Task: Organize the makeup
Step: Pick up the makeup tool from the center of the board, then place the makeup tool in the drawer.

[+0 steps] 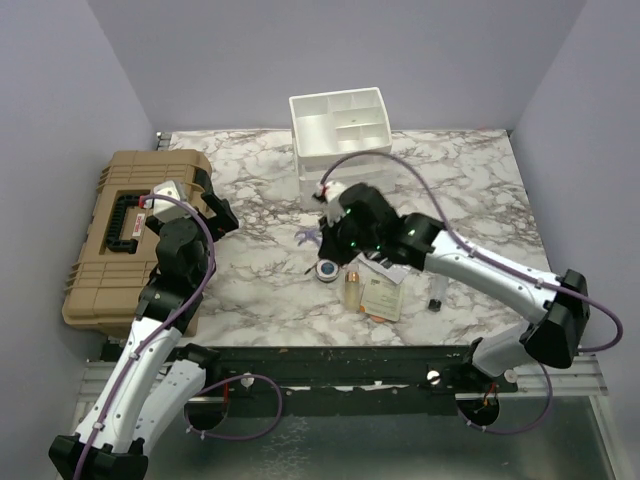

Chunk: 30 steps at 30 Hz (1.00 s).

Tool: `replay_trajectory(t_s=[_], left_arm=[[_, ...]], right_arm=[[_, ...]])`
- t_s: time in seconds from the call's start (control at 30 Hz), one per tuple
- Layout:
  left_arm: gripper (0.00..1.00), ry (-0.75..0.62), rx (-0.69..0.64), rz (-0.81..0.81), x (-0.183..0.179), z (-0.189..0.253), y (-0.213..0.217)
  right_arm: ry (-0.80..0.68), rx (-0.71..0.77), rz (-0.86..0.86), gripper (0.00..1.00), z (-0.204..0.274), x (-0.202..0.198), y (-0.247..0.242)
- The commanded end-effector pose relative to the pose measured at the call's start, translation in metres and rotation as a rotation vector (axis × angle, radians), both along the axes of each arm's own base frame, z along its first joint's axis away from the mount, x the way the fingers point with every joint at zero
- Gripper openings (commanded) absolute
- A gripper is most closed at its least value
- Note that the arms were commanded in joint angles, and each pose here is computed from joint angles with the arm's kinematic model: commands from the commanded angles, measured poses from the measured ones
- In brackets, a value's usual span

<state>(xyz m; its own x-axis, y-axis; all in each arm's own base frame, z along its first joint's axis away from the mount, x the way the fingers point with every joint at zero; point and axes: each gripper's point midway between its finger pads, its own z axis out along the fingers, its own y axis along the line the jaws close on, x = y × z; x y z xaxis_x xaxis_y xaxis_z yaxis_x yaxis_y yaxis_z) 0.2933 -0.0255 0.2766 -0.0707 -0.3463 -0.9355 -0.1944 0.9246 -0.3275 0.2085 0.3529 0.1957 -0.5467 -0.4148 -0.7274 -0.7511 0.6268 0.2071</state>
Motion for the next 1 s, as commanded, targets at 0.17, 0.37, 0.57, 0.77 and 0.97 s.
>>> replay_trajectory(t_s=[0.17,0.37,0.57,0.77,0.97], left_arm=[[0.99,0.058,0.015,-0.019,0.006,-0.018,-0.005],[0.99,0.092,0.028,-0.08,0.013,-0.025,-0.017],[0.99,0.113,0.035,-0.115,0.017,-0.028,-0.024],[0.99,0.12,0.034,-0.13,0.017,-0.03,-0.027],[0.99,0.125,0.03,-0.136,0.017,-0.032,-0.028]], right_arm=[[-0.201,-0.002,-0.113,0.01,0.095,0.11,-0.081],[-0.128,-0.114,-0.089,0.01,0.072,0.148,-0.094],[-0.075,-0.185,-0.041,0.01,0.045,0.168,-0.09],[-0.06,-0.207,-0.037,0.01,0.038,0.185,-0.085],[-0.044,-0.231,-0.031,0.01,0.032,0.187,-0.086]])
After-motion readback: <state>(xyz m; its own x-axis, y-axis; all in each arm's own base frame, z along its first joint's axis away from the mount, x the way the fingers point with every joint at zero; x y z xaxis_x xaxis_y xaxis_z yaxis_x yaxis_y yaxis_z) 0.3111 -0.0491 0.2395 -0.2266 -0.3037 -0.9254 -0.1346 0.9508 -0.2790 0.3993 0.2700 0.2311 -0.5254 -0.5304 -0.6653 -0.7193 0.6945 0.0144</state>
